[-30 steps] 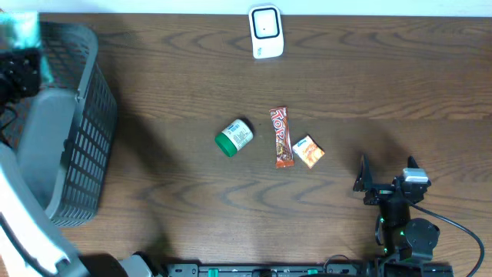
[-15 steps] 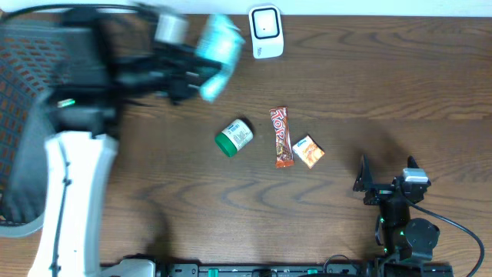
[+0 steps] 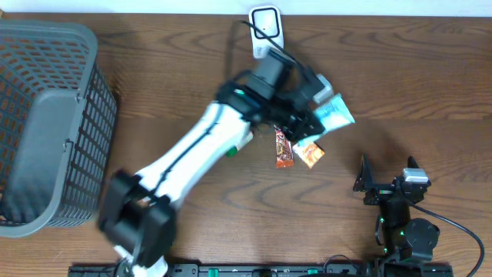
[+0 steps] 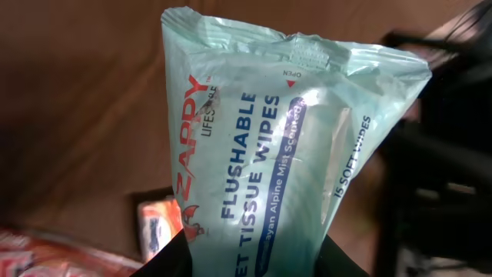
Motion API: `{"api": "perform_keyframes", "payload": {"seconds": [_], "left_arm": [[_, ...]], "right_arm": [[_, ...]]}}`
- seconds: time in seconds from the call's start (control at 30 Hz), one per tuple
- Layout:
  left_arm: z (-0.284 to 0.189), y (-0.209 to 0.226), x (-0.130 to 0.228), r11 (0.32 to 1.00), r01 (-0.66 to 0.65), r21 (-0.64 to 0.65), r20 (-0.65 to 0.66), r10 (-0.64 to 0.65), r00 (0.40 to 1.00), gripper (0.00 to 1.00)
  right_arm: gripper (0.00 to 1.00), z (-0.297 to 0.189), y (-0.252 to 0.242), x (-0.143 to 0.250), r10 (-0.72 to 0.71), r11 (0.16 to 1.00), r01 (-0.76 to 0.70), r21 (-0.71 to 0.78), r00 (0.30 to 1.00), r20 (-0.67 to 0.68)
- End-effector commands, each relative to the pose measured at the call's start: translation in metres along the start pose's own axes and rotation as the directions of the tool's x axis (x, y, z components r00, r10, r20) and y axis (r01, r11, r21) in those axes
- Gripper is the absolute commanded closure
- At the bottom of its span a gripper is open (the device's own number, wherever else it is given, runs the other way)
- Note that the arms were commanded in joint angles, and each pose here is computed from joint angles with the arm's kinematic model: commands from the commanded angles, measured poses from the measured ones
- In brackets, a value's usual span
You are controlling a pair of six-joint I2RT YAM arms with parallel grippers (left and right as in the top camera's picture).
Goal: Scan the item barcode
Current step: 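Carry the wipes packet toward the scanner and release it on the table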
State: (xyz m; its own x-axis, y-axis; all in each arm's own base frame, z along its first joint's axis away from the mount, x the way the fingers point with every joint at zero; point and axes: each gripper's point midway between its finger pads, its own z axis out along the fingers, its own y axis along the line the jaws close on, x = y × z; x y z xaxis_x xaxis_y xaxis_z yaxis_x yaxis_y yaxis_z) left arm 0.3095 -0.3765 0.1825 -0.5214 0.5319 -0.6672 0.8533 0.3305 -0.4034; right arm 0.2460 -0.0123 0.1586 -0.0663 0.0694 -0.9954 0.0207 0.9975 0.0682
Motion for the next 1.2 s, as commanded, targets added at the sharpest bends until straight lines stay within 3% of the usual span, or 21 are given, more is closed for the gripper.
{"api": "perform_keyframes", "payload": {"seconds": [0.0,0.17,0.4,0.63,0.8,0.93,1.0,1.03,1.07,1.17], "left_arm": [[0.032,0.017,0.008,0.997,-0.043,-0.07,-0.036,0.04,0.999,0.66],[0.061,0.042,0.008,0.984,-0.08,-0.157,-0.026,0.077,0.997,0.65],[0.09,0.12,0.02,0.897,-0.091,-0.432,-0.034,0.085,0.996,0.65],[0.114,0.137,0.005,0.899,0.066,-0.432,0.141,-0.005,0.99,0.6],[0.118,0.136,0.01,0.902,0.118,-0.415,0.151,-0.059,0.987,0.58],[0.123,0.126,0.017,0.927,0.122,-0.354,0.122,-0.084,0.989,0.49],[0.123,0.122,0.019,0.929,0.157,-0.334,0.121,-0.123,0.985,0.38],[0.123,0.12,0.019,0.93,0.172,-0.324,0.123,-0.139,0.983,0.16],[0.122,0.118,0.018,0.93,0.189,-0.315,0.127,-0.156,0.979,0.01],[0.113,0.112,0.01,0.928,0.205,-0.31,0.146,-0.166,0.975,0.02]], "right_arm": [[0.01,0.0,0.002,0.0,0.012,1.0,-0.012,-0.01,1.0,0.0],[0.01,0.0,0.002,0.0,0.012,1.0,-0.012,-0.01,1.0,0.0],[0.01,0.0,0.002,0.0,0.012,1.0,-0.012,-0.009,1.0,0.0],[0.01,0.0,0.002,0.0,0.012,1.0,-0.012,-0.01,1.0,0.0],[0.01,0.0,0.002,0.0,0.012,1.0,-0.012,-0.009,1.0,0.0],[0.01,0.0,0.002,0.0,0.012,1.0,-0.012,-0.01,1.0,0.0],[0.01,0.0,0.002,0.0,0.012,1.0,-0.012,-0.01,1.0,0.0],[0.01,0.0,0.002,0.0,0.012,1.0,-0.012,-0.01,1.0,0.0],[0.01,0.0,0.002,0.0,0.012,1.0,-0.012,-0.009,1.0,0.0],[0.01,0.0,0.002,0.0,0.012,1.0,-0.012,-0.01,1.0,0.0]]}}
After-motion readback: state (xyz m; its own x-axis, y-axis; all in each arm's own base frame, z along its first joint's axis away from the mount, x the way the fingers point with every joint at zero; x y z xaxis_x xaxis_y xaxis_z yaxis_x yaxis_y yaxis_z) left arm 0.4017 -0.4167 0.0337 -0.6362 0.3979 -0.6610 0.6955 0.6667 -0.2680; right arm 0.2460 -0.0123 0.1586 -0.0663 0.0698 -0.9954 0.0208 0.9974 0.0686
